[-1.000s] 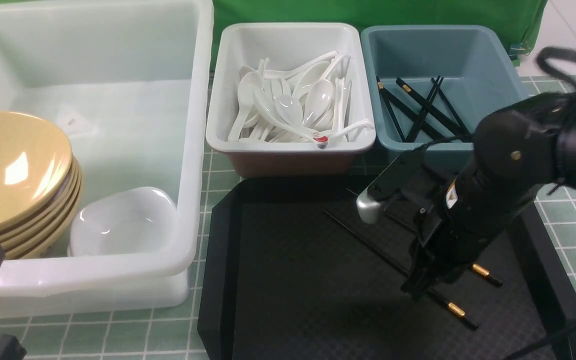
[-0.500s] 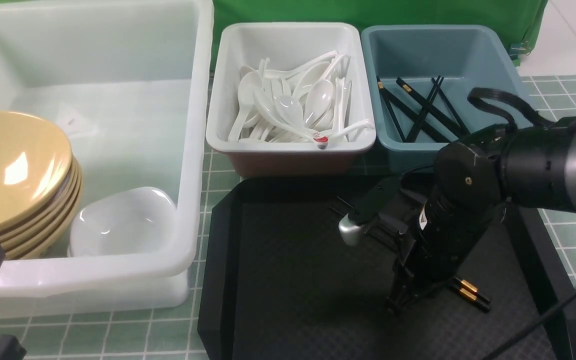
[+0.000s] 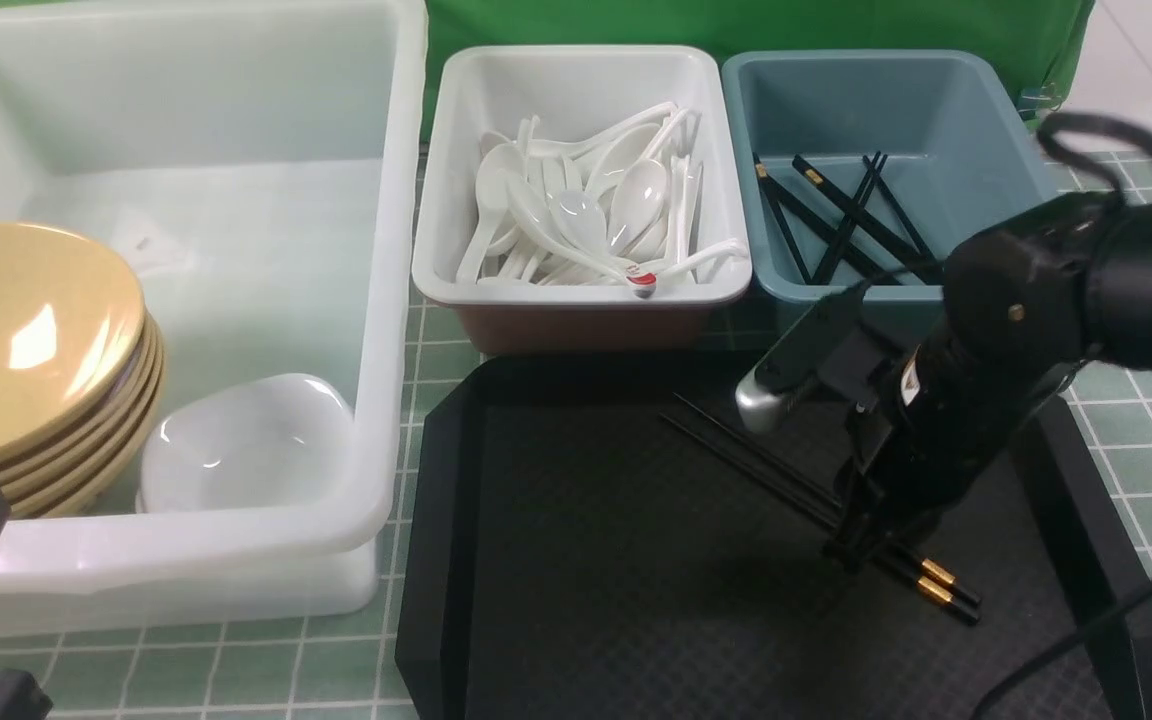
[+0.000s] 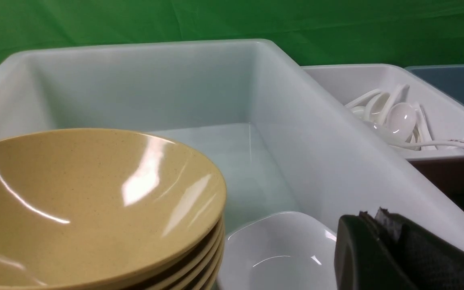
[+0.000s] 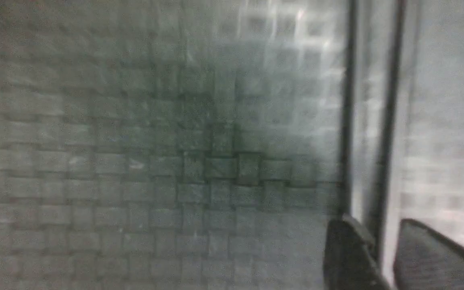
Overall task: On blue table put chopsticks spoon bowls plates into blue grey white boxes.
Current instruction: 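Grasp the chopsticks with the right gripper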
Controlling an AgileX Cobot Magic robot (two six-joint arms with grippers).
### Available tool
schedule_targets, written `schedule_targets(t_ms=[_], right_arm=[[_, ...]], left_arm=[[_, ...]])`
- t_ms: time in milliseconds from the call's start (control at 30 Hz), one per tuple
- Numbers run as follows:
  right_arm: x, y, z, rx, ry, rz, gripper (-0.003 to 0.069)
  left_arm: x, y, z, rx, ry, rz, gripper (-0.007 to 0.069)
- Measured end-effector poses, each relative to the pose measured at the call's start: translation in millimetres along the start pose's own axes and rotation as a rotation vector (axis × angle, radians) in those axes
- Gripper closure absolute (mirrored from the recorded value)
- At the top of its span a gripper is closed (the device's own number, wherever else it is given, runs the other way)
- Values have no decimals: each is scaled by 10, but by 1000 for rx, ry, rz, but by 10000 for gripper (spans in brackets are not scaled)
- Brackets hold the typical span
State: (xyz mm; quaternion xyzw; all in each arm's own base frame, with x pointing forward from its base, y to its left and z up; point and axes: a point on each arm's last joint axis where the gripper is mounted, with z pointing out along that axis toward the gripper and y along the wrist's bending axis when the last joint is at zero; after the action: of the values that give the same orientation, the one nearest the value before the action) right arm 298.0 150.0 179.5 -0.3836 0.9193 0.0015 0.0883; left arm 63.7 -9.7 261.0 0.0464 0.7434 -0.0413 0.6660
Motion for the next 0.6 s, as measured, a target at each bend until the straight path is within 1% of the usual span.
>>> schedule_targets(t_ms=[67,133,200,367,400,600], right_arm=[[-4,0,98,-8,23,2,396],[-16,-2,171,-16,41,15,392],[-25,-1,187,-26,49,28,417],[-32,9,192,-41,55,16,564],[-32,12,192,-45,54,15,574],[-8,26,119,-80,59,5,574]], left_arm=[[0,0,0,0,0,1,621],[1,0,0,0,1,1,621],[1,0,0,0,2,1,621],[2,-1,0,1,2,0,621],[2,-1,0,1,2,0,621],[2,-1,0,1,2,0,621]])
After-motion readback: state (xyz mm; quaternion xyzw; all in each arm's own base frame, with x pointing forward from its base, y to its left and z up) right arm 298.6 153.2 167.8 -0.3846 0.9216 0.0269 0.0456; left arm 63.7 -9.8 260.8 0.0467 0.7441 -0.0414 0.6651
